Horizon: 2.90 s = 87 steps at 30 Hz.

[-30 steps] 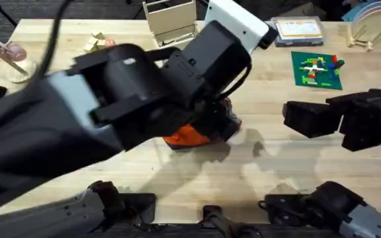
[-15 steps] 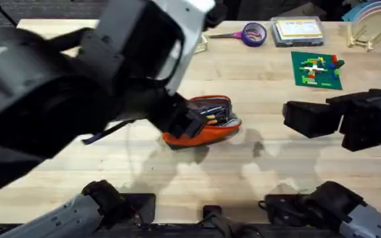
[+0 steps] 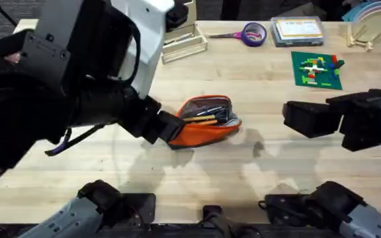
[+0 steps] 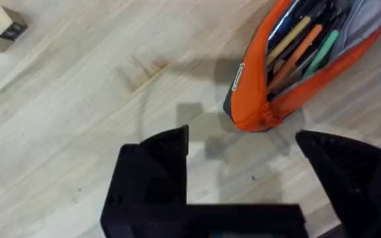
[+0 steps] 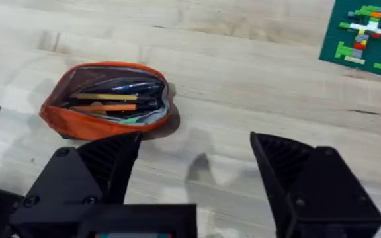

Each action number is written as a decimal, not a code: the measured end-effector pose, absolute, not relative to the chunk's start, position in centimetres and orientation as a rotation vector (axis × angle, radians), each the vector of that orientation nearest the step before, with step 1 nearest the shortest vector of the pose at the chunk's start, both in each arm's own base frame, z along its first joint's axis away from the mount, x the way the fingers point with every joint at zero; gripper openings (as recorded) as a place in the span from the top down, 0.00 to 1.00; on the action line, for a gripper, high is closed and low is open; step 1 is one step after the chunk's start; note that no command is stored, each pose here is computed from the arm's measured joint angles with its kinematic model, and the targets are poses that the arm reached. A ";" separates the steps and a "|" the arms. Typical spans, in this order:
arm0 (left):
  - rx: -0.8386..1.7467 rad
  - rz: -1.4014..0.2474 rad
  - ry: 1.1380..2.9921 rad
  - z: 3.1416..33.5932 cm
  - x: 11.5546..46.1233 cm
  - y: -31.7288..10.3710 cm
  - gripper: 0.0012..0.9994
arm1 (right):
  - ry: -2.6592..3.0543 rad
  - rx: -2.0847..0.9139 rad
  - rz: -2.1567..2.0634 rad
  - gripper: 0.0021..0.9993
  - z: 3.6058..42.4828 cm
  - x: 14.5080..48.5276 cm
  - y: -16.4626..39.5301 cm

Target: Unzip the bag, pick up the pens from the table one at a time and place them inside, then zip the bag closed.

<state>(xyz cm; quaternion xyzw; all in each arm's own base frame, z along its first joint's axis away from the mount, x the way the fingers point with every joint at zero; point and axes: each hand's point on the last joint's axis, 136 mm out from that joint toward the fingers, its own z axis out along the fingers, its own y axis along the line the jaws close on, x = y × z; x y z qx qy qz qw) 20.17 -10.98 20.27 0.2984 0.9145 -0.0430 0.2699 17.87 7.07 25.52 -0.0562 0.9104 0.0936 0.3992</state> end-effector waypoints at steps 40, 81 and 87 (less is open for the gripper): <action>1.134 -0.165 2.231 21.2 20.3 -4.7 0.01 | 2.307 -0.142 0.249 0.00 25.5 17.8 7.2; 1.448 -0.674 2.101 16.2 19.7 -4.3 0.01 | 2.545 -0.474 0.873 0.00 23.1 15.2 19.8; 1.498 -0.620 2.103 15.7 19.8 -3.6 0.01 | 2.594 -0.507 0.863 0.00 21.8 15.2 22.1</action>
